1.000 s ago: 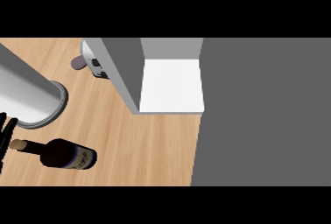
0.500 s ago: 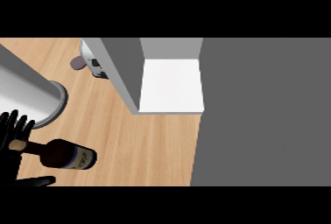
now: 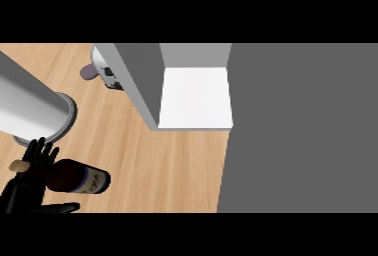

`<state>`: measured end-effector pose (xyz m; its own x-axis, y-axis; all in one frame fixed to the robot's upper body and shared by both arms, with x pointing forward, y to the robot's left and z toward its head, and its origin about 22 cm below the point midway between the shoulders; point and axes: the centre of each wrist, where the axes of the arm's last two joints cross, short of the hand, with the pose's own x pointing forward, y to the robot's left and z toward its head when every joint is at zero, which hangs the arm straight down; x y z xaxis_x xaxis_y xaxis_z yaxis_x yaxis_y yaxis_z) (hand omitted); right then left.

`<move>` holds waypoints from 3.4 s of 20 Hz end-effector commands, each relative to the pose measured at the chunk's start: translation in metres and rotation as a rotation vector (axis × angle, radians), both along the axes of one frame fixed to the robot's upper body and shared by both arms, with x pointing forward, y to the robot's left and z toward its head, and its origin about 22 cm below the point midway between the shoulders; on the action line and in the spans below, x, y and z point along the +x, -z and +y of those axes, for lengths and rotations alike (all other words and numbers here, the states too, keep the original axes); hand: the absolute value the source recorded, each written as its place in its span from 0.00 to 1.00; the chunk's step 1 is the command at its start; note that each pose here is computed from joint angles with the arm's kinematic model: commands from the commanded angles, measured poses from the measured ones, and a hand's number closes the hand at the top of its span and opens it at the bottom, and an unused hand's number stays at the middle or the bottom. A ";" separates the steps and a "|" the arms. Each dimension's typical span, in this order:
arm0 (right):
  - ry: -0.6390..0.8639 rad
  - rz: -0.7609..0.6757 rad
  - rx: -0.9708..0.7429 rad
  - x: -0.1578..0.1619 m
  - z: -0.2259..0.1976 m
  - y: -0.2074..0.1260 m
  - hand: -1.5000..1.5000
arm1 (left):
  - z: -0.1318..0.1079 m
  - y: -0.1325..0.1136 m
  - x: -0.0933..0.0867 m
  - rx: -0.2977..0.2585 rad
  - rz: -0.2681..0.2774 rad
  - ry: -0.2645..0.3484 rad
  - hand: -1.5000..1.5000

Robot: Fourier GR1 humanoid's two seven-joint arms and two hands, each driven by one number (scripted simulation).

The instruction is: Pick up the wine, place it into the cabinet and close the cabinet

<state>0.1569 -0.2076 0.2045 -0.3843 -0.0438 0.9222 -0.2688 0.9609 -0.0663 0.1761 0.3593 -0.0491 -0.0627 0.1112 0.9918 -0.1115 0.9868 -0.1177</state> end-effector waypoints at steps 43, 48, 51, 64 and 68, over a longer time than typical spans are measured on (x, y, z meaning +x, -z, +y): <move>-0.028 0.005 0.004 -0.020 0.005 -0.007 0.00 | -0.047 0.096 0.050 -0.269 -0.056 0.050 1.00; -0.036 0.008 0.020 -0.022 0.000 -0.005 0.00 | -0.049 0.090 0.057 -0.278 -0.060 0.105 1.00; -0.022 0.011 0.013 -0.010 -0.008 0.005 0.00 | -0.069 0.080 0.071 -0.302 -0.049 0.111 1.00; -0.057 0.010 -0.007 -0.025 -0.016 -0.009 0.00 | -0.070 0.095 0.069 -0.396 -0.113 0.004 1.00; -0.036 0.013 -0.008 -0.018 -0.007 -0.006 0.00 | -0.101 0.076 0.083 -0.371 -0.100 0.051 1.00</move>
<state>0.1578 -0.2139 0.1981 -0.3566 -0.0227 0.9340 -0.2774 0.9572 -0.0827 0.2461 0.2719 -0.1369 -0.1425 0.4697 0.8712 -0.0578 0.8748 -0.4811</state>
